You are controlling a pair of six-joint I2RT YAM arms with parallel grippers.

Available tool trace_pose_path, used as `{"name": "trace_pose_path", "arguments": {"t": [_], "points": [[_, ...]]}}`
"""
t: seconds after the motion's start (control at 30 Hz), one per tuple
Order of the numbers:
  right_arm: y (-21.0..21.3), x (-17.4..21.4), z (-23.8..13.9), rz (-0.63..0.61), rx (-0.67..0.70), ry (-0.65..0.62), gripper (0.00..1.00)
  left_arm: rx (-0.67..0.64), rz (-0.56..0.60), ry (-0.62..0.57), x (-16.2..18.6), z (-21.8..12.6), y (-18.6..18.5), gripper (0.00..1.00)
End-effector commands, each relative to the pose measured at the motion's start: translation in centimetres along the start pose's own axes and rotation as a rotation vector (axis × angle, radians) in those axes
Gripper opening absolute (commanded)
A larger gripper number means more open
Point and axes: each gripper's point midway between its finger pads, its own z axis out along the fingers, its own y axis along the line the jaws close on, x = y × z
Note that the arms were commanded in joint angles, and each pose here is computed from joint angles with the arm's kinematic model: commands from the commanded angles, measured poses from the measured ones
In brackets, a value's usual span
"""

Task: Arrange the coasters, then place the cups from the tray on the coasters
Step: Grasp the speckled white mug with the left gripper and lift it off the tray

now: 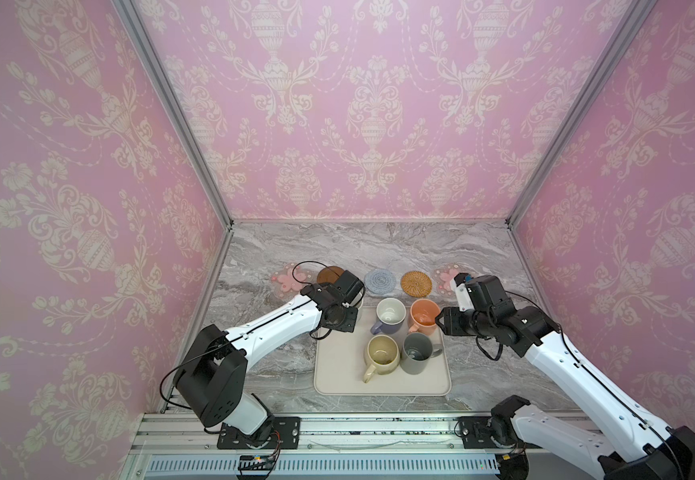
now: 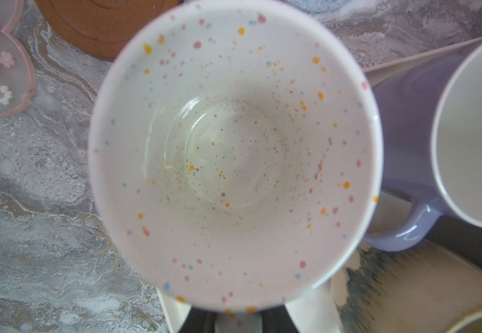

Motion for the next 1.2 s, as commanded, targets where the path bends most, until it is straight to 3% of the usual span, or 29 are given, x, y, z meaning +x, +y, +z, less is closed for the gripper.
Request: {"name": "trace_pose_path", "arguments": {"t": [0.0,0.33,0.77,1.17], "points": [[0.3,-0.5,-0.7,-0.03,-0.002,-0.016,0.52,-0.003,-0.032,-0.146,-3.6,-3.0,0.1,0.0],[0.2,-0.5,-0.6,-0.046,0.006,-0.013,0.53,0.036,-0.078,-0.167,-5.8,-3.3,0.6,0.0],[0.0,-0.6,-0.3,-0.045,0.019,-0.012,0.54,0.021,-0.135,-0.198,-9.9,-3.1,4.4,0.0],[-0.1,-1.2,0.0,-0.045,0.034,-0.011,0.55,-0.015,-0.141,-0.159,-13.3,-0.6,6.6,0.0]]}}
